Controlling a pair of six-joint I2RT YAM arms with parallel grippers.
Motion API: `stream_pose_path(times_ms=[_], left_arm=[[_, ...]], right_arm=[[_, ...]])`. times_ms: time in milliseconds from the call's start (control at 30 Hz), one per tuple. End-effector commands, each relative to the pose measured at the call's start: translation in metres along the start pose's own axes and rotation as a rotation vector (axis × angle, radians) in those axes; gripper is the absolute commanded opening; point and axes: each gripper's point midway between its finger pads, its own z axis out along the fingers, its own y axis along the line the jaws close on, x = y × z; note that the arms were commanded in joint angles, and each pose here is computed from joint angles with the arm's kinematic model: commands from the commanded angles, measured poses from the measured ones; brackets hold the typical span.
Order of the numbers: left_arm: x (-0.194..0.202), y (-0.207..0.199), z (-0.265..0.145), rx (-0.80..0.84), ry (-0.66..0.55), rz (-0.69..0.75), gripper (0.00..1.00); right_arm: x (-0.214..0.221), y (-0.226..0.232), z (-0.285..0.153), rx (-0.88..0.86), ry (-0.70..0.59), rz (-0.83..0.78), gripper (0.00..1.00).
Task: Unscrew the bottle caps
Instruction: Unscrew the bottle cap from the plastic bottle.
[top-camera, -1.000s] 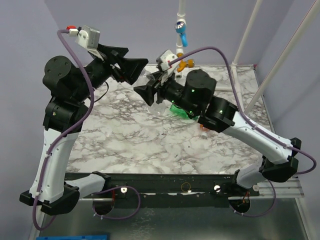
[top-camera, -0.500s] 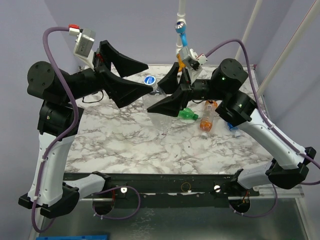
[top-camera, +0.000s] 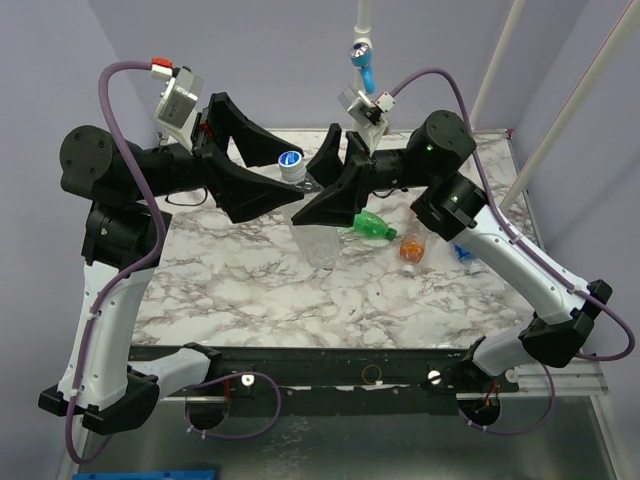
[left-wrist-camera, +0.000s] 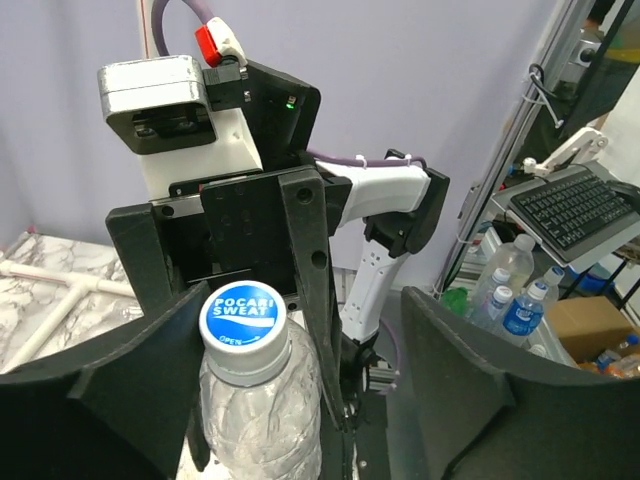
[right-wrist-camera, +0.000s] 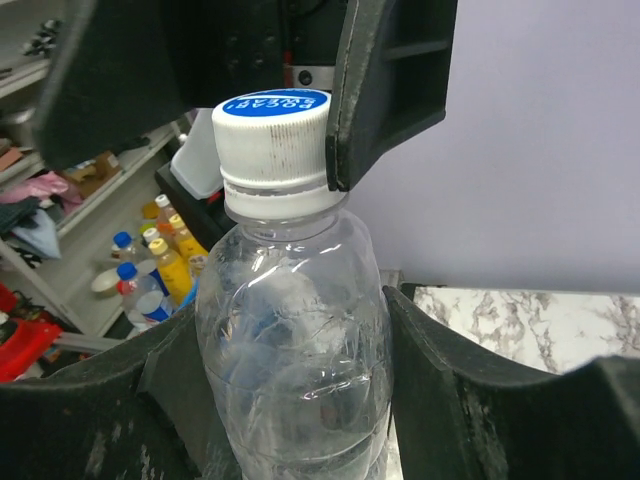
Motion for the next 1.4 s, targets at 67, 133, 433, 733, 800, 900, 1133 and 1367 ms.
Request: stream_pose_path(times_ms=[67, 133, 433, 733, 800, 900, 1133, 1367], left_arm=[[0.001, -0.018, -0.004, 0.078, 0.029, 0.062, 0.56], [-0.002, -0.016, -0.003, 0.065, 0.015, 0.069, 0.45], [-0.003, -0.003, -0.001, 0.021, -0.016, 0.069, 0.27], [-0.005, 0.044, -0.005, -0.199, -0.089, 0.158, 0.0], [-0.006, 0.06, -0.008, -0.278, -0.105, 0.168, 0.0], [-0.008, 0.085, -0.015, -0.409, -0.12, 0.178, 0.0], [-0.008, 0.102, -0.021, -0.506, -0.125, 0.12, 0.99], [-0.017, 0.065, -0.013, -0.355, -0.122, 0.165, 0.99]], right_arm=[[-0.003, -0.01, -0.006, -0.022, -0.03, 0.071, 0.01], [-0.002, -0.014, -0.006, -0.015, -0.024, 0.084, 0.01], [0.009, -0.035, -0.003, 0.052, -0.004, 0.115, 0.01], [0.002, -0.1, -0.023, 0.467, -0.025, 0.038, 0.01], [0.001, -0.112, -0.03, 0.551, -0.025, 0.01, 0.01], [0.0, -0.127, -0.037, 0.678, -0.021, -0.041, 0.01], [-0.002, -0.15, -0.042, 0.883, -0.065, -0.09, 0.0], [-0.046, -0.123, -0.059, 0.878, -0.307, -0.109, 0.01]])
